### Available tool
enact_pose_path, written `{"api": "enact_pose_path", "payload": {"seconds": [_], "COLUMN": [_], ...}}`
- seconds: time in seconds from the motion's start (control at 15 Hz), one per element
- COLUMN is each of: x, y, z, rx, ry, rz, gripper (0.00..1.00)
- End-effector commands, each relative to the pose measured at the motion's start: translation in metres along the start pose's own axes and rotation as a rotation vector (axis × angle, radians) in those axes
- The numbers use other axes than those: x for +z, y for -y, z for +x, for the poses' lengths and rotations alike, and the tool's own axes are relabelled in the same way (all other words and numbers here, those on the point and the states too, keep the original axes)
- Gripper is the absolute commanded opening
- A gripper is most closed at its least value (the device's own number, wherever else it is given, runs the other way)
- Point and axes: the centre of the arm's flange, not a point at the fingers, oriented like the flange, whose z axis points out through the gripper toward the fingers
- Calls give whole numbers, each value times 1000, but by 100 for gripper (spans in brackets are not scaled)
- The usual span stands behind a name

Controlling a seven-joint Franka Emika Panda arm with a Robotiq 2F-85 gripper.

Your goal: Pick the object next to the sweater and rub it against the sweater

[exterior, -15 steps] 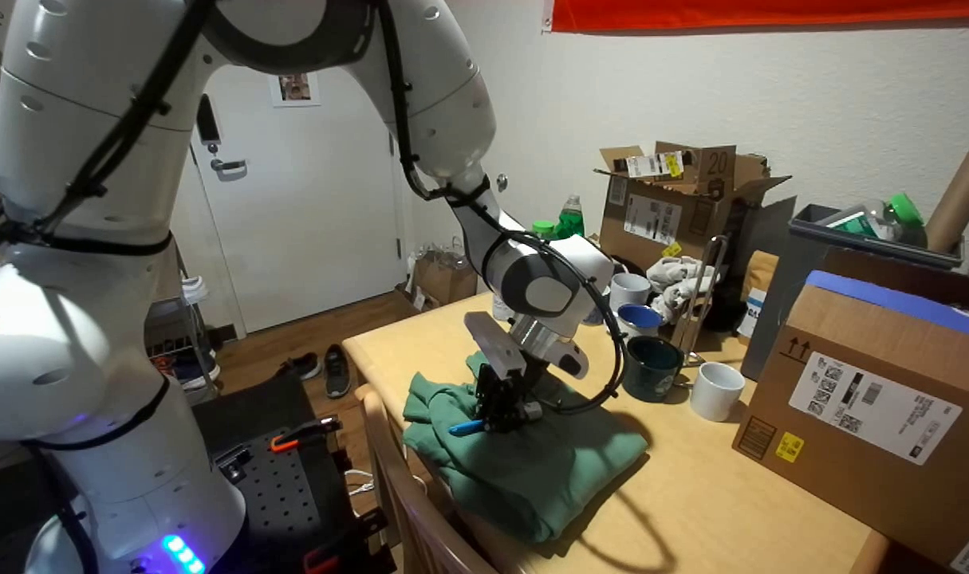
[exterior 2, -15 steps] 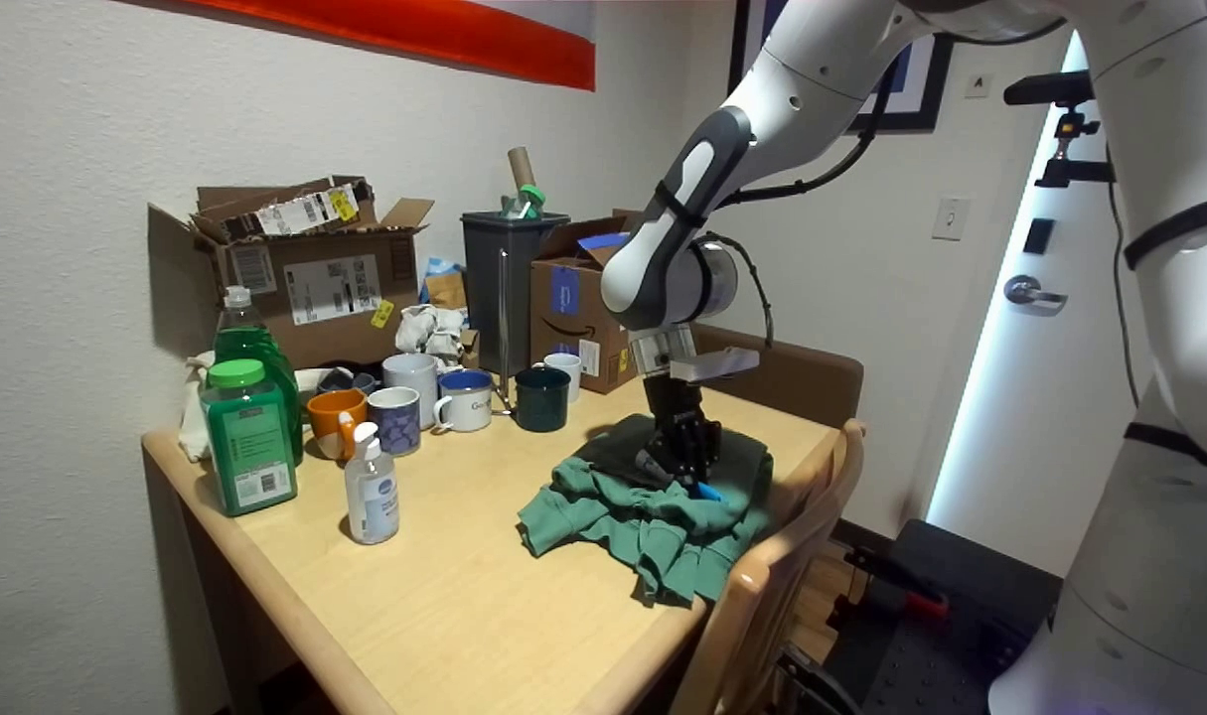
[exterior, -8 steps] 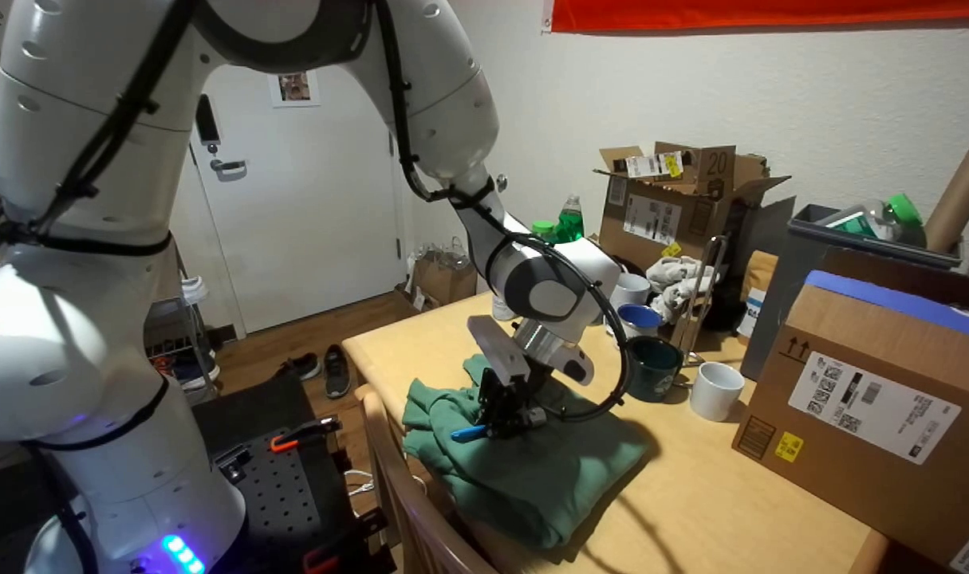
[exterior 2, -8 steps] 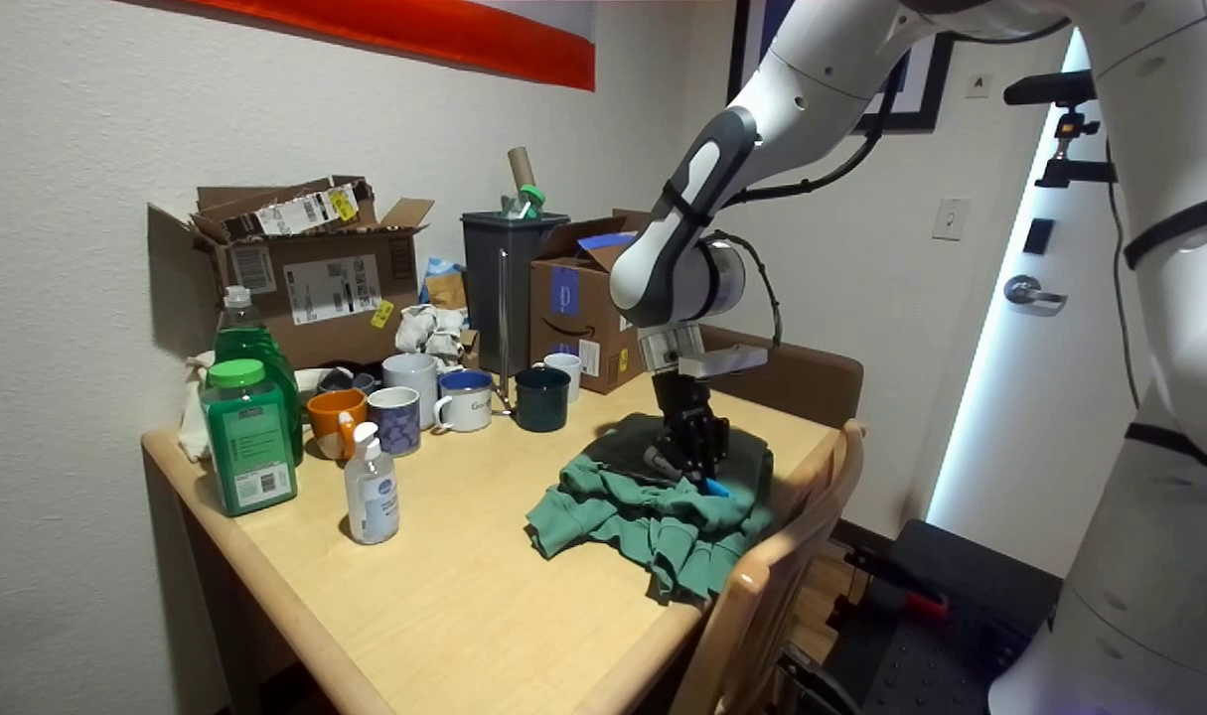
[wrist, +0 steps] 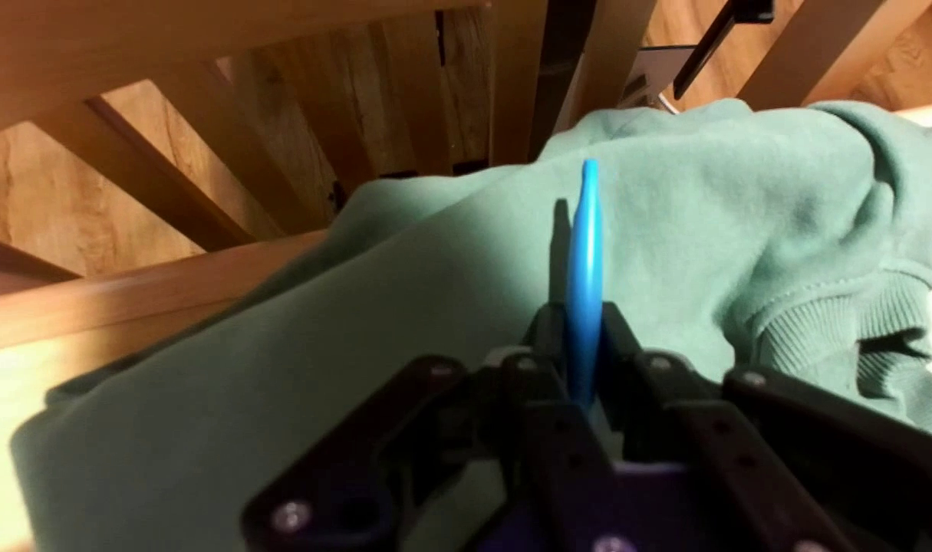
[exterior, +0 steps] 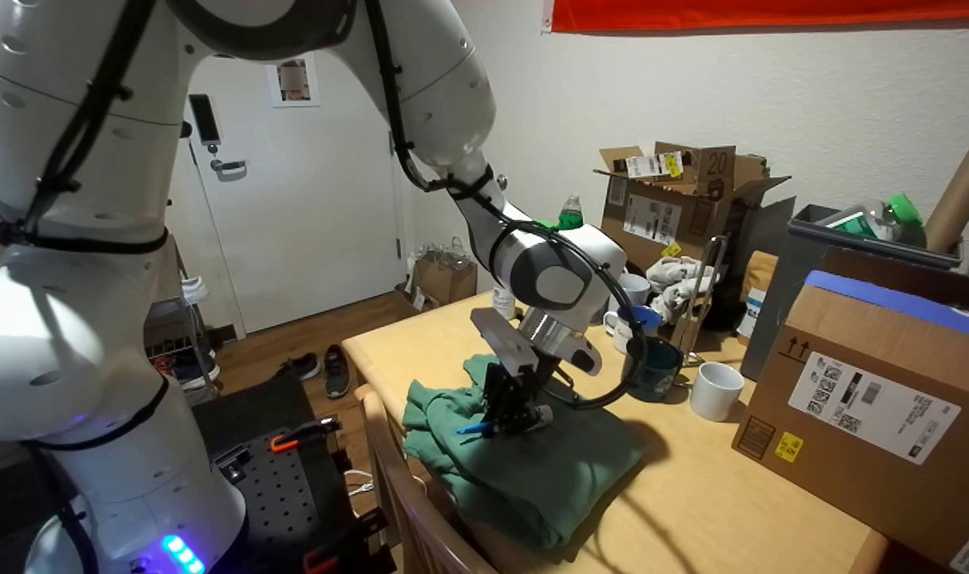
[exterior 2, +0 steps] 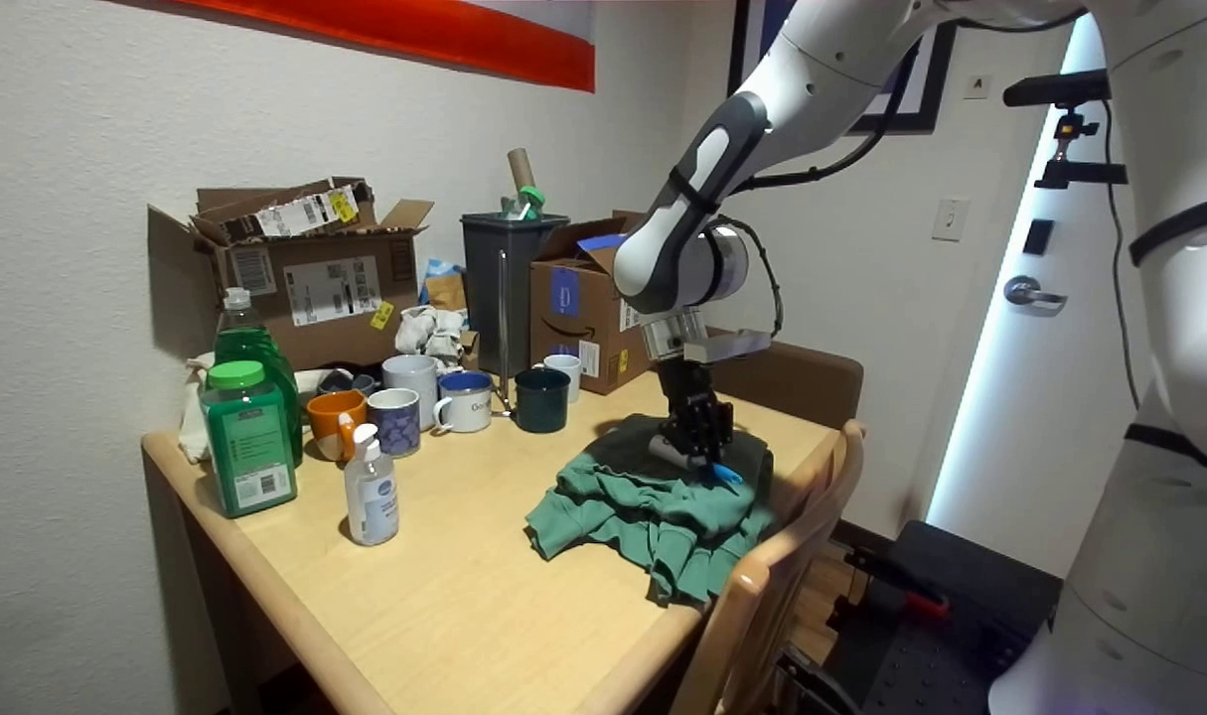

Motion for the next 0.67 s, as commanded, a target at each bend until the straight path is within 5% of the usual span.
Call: {"api": "enact_pose_path", "payload": {"seconds": [0.0, 0.6], "x": [-7, 0], "y": [-13, -31], "z": [2, 13], "rx": [-27, -49], "ry": [44, 133], "rz": [-28, -49], "gripper": [3, 3]}}
